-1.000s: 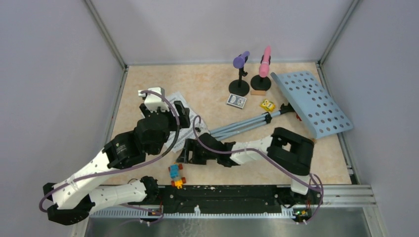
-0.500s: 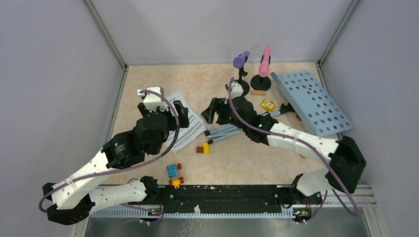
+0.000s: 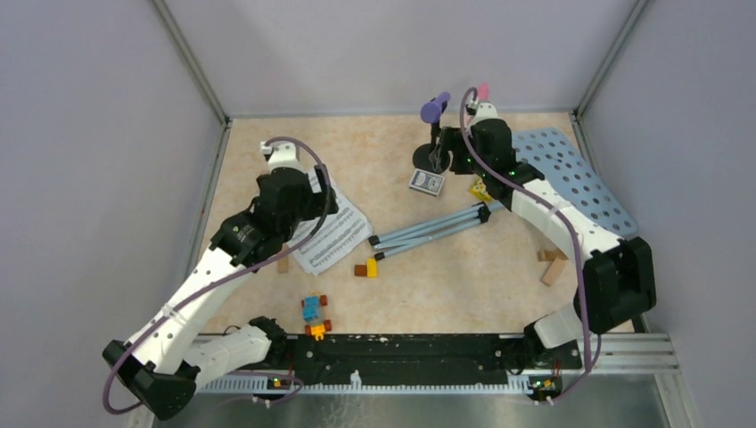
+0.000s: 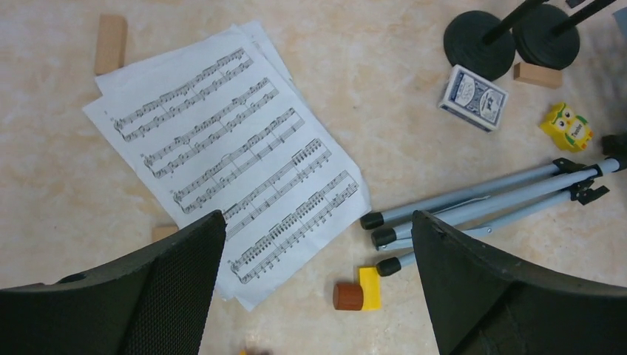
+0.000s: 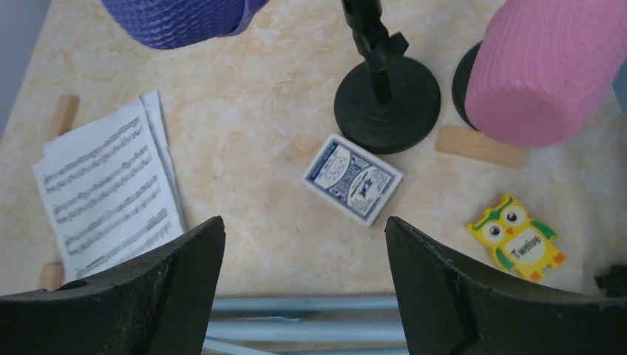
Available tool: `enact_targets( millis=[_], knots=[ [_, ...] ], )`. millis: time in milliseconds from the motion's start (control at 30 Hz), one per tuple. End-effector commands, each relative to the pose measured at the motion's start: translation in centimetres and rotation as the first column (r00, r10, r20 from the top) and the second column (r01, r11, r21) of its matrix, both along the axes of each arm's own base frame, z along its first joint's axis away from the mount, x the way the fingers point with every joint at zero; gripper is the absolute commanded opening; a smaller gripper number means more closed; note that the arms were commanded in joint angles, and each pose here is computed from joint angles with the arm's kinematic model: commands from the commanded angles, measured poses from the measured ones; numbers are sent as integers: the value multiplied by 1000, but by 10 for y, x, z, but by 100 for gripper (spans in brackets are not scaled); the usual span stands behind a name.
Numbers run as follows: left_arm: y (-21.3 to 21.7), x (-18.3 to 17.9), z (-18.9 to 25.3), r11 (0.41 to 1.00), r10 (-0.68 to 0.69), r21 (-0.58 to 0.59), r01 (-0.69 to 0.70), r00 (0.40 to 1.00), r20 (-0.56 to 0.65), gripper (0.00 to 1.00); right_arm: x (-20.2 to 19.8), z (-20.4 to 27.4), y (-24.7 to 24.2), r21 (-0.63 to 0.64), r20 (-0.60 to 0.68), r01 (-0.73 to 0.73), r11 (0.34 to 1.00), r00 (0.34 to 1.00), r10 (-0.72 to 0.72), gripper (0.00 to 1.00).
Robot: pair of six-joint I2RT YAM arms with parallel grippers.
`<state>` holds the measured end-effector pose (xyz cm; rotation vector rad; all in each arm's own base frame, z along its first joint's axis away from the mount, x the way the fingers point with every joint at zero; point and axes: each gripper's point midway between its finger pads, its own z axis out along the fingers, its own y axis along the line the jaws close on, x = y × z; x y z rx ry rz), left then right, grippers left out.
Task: Pack up the instrument practice props
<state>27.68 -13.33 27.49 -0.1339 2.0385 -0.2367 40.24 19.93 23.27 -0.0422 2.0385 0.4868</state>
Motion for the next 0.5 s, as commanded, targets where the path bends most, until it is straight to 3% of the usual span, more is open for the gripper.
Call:
enact_targets(
  millis=[0,167,467],
  knots=[
    [-5,-8,2,992,-91,-86,92,996,8,99,34,7,11,-68,183,-100,993,977,111,79],
    [2,-17,-8,993,-108,-55,108,994,2,99,69,25,15,-88,390,-65,994,916,95,77],
    [7,-27,-18,991,-113,-64,114,994,14,99,124,21,14,-122,521,35,992,853,34,71]
  ],
)
